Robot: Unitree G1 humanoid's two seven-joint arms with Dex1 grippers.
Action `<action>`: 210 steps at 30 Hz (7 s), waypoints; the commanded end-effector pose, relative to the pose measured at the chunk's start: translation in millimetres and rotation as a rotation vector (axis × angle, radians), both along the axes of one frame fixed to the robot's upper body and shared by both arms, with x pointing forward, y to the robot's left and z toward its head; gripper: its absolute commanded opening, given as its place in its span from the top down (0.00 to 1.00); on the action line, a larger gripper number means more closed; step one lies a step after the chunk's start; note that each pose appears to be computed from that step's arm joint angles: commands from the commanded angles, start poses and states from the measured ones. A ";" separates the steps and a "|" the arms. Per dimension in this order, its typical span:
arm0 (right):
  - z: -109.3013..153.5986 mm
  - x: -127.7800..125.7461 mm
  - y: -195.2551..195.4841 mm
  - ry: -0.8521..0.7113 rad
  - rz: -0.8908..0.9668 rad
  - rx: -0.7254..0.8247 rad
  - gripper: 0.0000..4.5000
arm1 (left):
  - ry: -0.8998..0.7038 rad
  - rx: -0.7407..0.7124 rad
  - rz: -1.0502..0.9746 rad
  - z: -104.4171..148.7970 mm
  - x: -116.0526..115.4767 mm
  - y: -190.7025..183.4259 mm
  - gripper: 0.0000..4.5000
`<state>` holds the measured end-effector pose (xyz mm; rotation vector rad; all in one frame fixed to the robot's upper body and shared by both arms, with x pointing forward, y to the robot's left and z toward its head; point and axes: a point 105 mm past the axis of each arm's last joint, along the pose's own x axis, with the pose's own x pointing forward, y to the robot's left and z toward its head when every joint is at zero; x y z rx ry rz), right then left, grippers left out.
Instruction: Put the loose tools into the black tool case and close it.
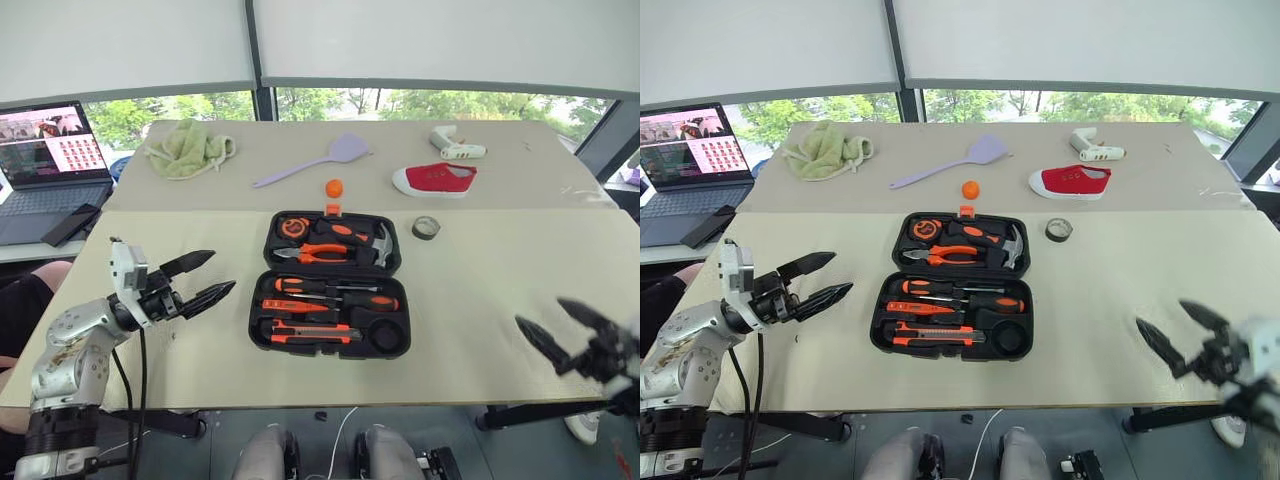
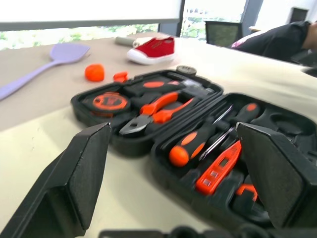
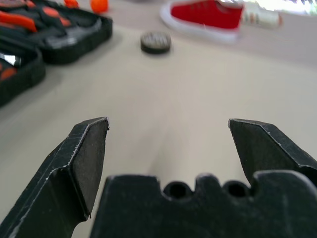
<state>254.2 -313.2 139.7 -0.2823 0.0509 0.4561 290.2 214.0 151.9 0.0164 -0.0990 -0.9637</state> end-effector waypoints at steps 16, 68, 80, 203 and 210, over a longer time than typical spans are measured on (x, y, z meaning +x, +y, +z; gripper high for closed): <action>38.7 187.2 83.3 0.328 0.151 -0.695 0.00 | -0.096 0.015 -0.103 7.0 8.9 -53.5 0.02; 16.2 -7.2 206.5 0.687 1.073 -0.401 0.99 | -0.082 0.175 -0.367 -15.4 -45.9 -64.9 0.00; -15.6 -1.3 191.9 0.685 0.978 -0.581 0.99 | -0.078 0.179 -0.357 -16.4 -48.1 -66.7 0.00; 31.1 6.4 130.6 -0.460 0.672 -0.628 1.00 | -0.323 0.153 0.032 5.4 -30.2 -29.7 1.00; -39.1 -40.4 122.4 -0.421 0.869 -0.693 0.92 | -0.268 0.293 -0.016 -43.4 -64.8 -14.8 0.92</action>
